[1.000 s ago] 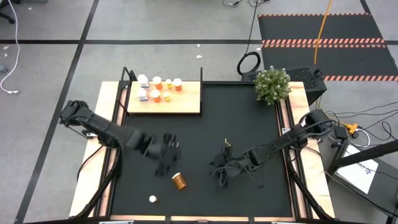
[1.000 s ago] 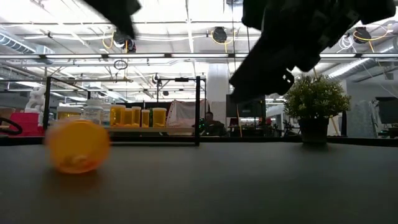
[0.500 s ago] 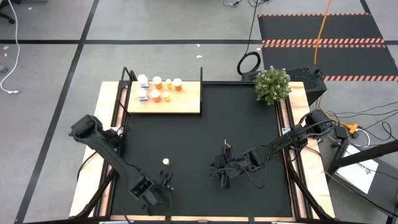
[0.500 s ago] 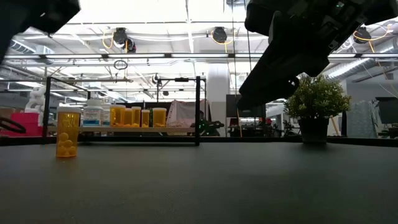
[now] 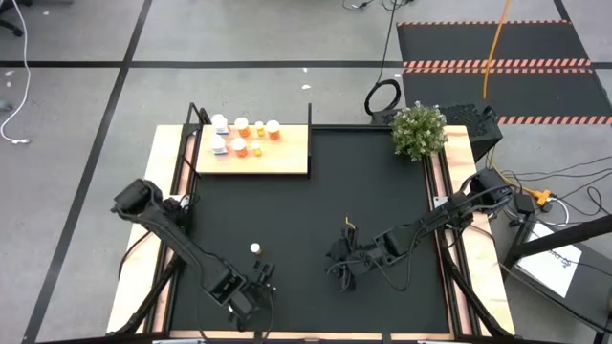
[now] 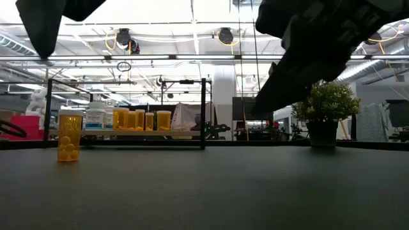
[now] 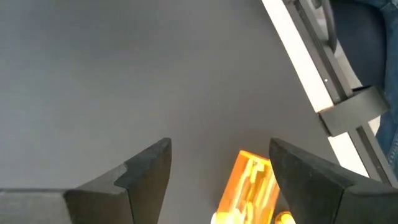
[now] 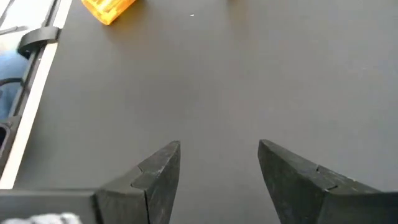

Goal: Pick and place medicine bottles onto shelf by color
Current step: Put the large orange pill bottle on the shelf aligned with the other large orange pill bottle on the shelf

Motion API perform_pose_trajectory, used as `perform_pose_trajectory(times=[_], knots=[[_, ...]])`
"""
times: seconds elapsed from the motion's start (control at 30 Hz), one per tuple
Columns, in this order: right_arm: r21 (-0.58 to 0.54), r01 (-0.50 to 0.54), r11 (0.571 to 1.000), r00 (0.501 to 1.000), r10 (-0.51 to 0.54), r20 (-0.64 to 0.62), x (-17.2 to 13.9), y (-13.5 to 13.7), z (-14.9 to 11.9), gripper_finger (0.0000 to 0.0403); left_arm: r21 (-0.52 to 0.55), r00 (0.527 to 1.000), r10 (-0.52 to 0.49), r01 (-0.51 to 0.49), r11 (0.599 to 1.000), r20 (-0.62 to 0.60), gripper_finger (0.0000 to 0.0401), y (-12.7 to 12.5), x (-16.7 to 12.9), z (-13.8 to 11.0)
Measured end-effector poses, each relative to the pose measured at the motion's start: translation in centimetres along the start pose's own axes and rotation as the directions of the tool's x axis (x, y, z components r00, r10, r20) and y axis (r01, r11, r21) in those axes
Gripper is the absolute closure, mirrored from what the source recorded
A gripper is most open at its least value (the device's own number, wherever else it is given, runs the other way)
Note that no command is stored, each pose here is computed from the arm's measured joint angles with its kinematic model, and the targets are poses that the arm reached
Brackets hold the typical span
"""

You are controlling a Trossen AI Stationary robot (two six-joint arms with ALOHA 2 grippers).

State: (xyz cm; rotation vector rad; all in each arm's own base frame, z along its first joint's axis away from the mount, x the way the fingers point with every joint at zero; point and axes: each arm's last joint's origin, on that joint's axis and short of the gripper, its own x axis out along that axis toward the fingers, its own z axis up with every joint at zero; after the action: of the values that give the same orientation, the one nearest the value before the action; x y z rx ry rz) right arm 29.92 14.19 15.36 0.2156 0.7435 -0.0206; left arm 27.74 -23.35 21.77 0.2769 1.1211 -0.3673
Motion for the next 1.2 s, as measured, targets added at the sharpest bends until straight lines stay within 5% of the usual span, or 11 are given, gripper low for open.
perform_pose_trajectory(times=[1.2], knots=[[-0.005,-0.001,1.0,1.0,0.001,-0.005,-0.1,0.1,-0.1,0.019,-0.038,0.992,-0.051,0.047,0.998,-0.115,0.013,-0.9,1.3,-1.8]])
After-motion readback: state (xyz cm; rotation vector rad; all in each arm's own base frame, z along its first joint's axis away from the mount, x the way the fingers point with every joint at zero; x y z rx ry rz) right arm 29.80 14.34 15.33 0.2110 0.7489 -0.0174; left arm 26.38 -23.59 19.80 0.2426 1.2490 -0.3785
